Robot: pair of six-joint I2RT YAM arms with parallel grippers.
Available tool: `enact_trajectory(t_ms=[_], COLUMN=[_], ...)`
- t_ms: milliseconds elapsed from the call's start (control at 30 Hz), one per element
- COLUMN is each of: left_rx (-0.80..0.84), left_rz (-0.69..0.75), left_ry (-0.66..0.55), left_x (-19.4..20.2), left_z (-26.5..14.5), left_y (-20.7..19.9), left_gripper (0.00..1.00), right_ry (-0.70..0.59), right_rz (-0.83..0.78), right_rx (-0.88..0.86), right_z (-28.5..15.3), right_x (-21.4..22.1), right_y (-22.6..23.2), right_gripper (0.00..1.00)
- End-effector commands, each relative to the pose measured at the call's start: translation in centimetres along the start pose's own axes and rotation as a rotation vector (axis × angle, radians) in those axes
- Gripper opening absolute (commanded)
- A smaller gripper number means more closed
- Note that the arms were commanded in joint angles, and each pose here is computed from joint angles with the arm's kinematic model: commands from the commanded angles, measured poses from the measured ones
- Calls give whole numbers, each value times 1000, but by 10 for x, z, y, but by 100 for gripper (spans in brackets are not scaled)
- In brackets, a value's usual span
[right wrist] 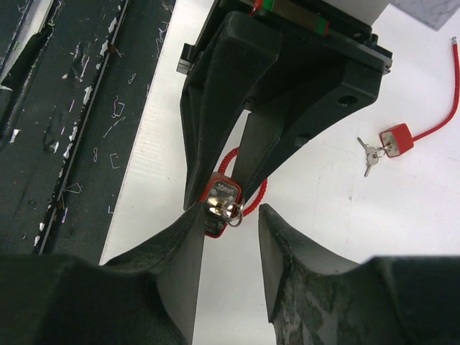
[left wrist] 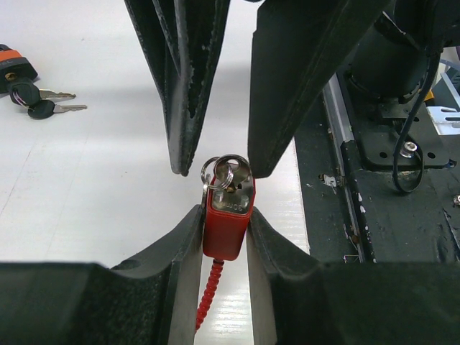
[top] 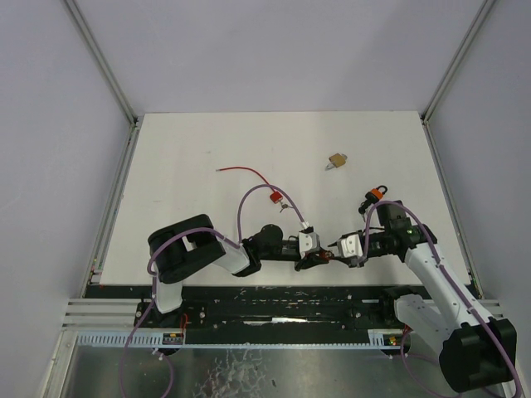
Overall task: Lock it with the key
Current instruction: Lock the lock.
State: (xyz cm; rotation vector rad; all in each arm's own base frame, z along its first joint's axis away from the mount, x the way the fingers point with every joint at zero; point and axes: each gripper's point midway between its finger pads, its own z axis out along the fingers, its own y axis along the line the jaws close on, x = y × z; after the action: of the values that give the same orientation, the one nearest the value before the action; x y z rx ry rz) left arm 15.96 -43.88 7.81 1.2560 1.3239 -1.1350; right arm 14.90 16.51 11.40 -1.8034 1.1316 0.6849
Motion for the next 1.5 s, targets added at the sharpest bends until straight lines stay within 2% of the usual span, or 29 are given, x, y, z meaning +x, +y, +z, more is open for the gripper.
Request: enact_trajectory(t_ms=[0, 200, 267, 367, 567, 1000, 1467], left_rx=[-13, -51, -63, -98, -144, -221, -224], left_rz=[-15, -23, -34, -53, -68, -76, -74], left_ry=[-7, -44, -62, -109, -114, -92, -83], left_x=[-1, -4, -5, -10, -7, -2, -1], left_z=[-2, -8, -9, -11, -10, -7, -5], left_y=[3, 7, 8, 11, 13, 24, 24], left_gripper=[0, 0, 0, 0, 0, 0, 0], right_ry=[-33, -83, -102, -118, -60, -2, 8], right_rz=[26, 124, 208, 458, 671, 690, 695], right_rx=[11, 127, 151, 177, 169, 181, 145], right_z=[-4, -21, -23, -23, -20, -14, -7], right_x=[-16, -37, -41, -41, -23, -10, -8], right_y=[-2, -13, -18, -29, -38, -37, -31], right_gripper=[46, 59, 59, 57, 51, 42, 40])
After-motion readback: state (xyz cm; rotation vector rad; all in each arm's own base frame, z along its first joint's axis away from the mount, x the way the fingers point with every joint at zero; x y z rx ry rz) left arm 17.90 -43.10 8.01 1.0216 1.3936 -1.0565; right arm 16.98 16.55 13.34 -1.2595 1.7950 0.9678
